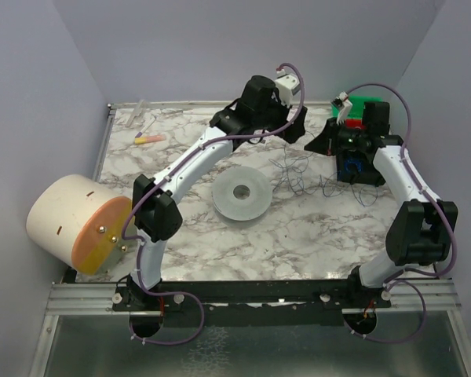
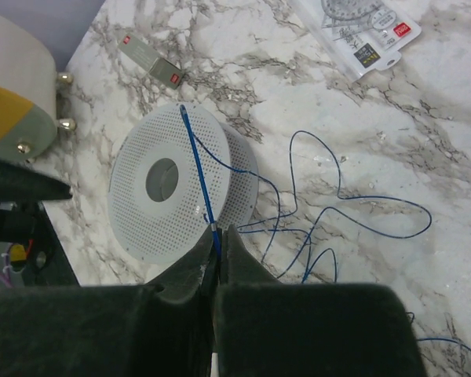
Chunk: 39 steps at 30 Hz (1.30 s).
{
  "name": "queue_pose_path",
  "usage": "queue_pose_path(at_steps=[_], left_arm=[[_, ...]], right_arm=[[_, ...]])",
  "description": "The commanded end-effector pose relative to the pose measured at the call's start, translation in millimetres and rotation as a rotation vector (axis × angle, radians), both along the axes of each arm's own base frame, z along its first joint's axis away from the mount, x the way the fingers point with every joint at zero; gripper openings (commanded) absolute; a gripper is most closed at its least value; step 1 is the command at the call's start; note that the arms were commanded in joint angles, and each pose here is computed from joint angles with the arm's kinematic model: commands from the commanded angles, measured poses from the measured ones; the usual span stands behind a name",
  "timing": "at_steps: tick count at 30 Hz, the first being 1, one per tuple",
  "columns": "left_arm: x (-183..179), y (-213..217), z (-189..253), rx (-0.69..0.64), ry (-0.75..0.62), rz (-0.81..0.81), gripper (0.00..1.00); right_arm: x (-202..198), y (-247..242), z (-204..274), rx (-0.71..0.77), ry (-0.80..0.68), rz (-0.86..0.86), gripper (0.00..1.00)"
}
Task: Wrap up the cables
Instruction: Adjust the cable at the center of the board.
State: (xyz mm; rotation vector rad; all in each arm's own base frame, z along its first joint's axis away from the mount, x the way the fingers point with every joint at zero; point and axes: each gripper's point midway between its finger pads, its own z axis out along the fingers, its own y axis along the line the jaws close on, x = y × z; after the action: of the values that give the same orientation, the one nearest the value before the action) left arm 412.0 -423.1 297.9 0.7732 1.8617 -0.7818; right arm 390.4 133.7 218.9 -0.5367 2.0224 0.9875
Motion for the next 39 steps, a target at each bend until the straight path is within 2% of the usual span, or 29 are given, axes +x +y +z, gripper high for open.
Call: queue_pose_path(at_steps=[1,4,9,16,23,32,36,39], left_arm=[[2.6,35.6,53.9,0.063,-0.196,0.009,0.99],[-25.1,28.5,49.5,0.155,-0.268,-0.131,0.99],[-75.9,7.5,1.5,0.444,-0.394,-0.336,0.97],[-109.5,-16.7,-62.5,0.7,-0.46,-0.399,0.87],[-88.6,-21.8,-62.7,0.712,-0.503,-0.265,0.85],[-107.8,-18.5,-47.1,0.674,-0.491,-0.39,0.85],[-95.7,-10.1,-37.9,0.672,-0.503,-0.357,0.85],[-81.7,-4.2,-19.9,0.625,-0.508,-0.334,0.86]], right_arm=[[-1.8,-1.5,1.7,0.036,0.144,-0.07,0.01],[-3.4,-1.1,7.2,0.051,0.178,-0.087,0.0],[-13.7,3.3,18.9,0.086,0.211,-0.067,0.01],[-21.8,6.7,32.8,0.113,0.201,-0.052,0.0],[-24.5,8.0,35.4,0.126,0.208,-0.036,0.0],[-19.3,4.1,25.1,0.124,0.242,-0.046,0.01],[-19.4,3.6,25.5,0.129,0.246,-0.044,0.01],[-19.3,2.7,26.9,0.127,0.24,-0.05,0.0]])
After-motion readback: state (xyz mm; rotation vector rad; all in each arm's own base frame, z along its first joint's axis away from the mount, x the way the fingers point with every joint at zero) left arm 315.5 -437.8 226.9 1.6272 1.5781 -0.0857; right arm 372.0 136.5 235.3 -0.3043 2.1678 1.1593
